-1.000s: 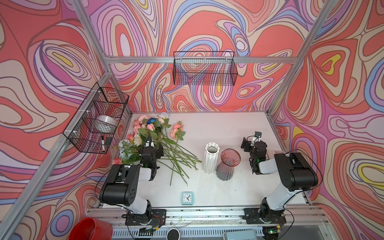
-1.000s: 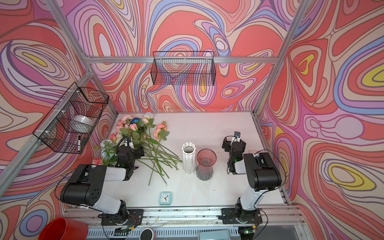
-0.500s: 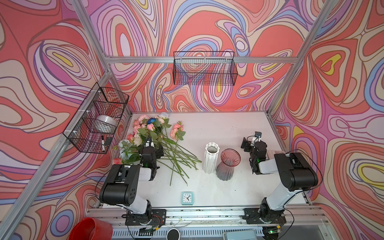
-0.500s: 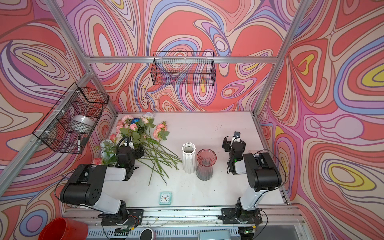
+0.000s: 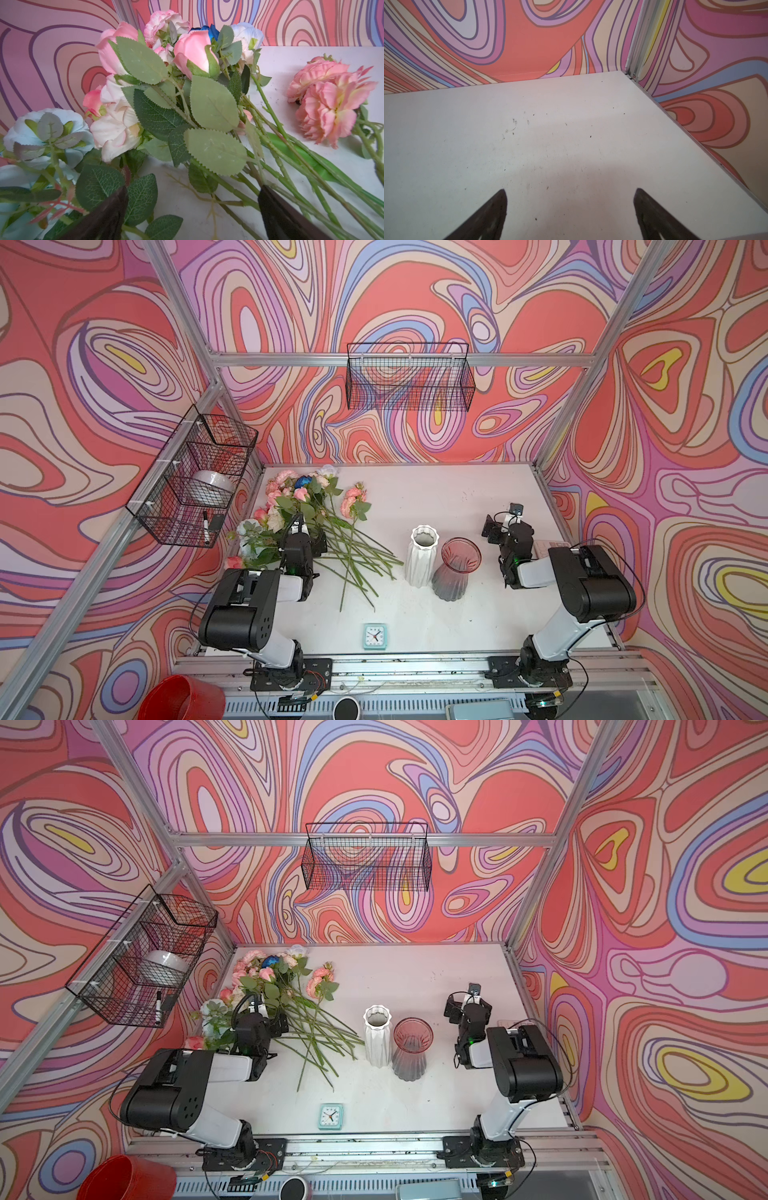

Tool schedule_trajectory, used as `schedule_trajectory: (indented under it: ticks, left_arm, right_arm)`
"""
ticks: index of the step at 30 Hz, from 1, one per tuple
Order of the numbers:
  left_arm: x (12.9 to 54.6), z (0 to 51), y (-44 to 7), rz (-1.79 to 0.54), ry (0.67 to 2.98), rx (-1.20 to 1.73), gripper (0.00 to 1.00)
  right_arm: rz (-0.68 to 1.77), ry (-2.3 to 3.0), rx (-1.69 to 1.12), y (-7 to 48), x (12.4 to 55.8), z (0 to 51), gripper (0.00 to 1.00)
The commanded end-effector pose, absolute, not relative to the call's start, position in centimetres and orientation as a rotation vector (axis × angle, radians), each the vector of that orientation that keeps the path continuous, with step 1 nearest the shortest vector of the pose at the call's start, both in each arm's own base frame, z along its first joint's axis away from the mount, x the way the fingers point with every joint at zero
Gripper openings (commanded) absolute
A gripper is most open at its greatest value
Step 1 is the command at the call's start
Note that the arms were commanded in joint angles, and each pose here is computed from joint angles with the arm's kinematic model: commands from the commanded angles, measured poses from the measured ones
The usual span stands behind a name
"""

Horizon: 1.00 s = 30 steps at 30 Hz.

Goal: Arrange the flowers into the vase
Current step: 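Reach the right gripper to the pink vase rim while the left moves over roses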

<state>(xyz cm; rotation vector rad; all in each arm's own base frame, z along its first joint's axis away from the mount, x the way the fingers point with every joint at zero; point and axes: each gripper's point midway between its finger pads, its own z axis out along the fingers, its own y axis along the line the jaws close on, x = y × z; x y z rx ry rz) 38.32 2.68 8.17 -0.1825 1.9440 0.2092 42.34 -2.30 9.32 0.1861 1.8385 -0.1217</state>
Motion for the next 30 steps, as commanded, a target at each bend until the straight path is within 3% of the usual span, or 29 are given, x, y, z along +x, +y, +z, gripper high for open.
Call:
schedule_trajectory:
  ticks: [1,9,14,20,24,30]
  left_arm:
    - [38.7,9.8,3.0,0.218,1.917,-0.188,1.0]
    - [38.9,12.4,3.9,0.274,1.95,-0.23,1.0]
    - [38.3,16.6,4.7,0.23,1.838,-0.375,1.0]
    - [39.3,24.8,2.5,-0.192,1.591,-0.567,1.0]
    - [37.5,23.6,3.3,-0.374,1.622,-0.943,1.0]
    - [37.8,26.5,-1.9,-0.765,1.646,-0.778,1.0]
  right_arm:
    - [-0.11,1.842,0.176,-2.3,42.5,10.5,0.98]
    - [-0.177,1.896,0.3,-4.0,42.4,12.3,0.98]
    - [-0.239,1.834,0.497,-6.4,41.4,14.8,0.98]
    - [-0.239,1.894,1.084,-9.4,38.8,13.9,0.98]
    - [-0.081,2.062,0.974,-6.8,40.8,13.1,0.98]
    - [0.265,2.122,0.787,-1.7,40.3,16.5,0.91]
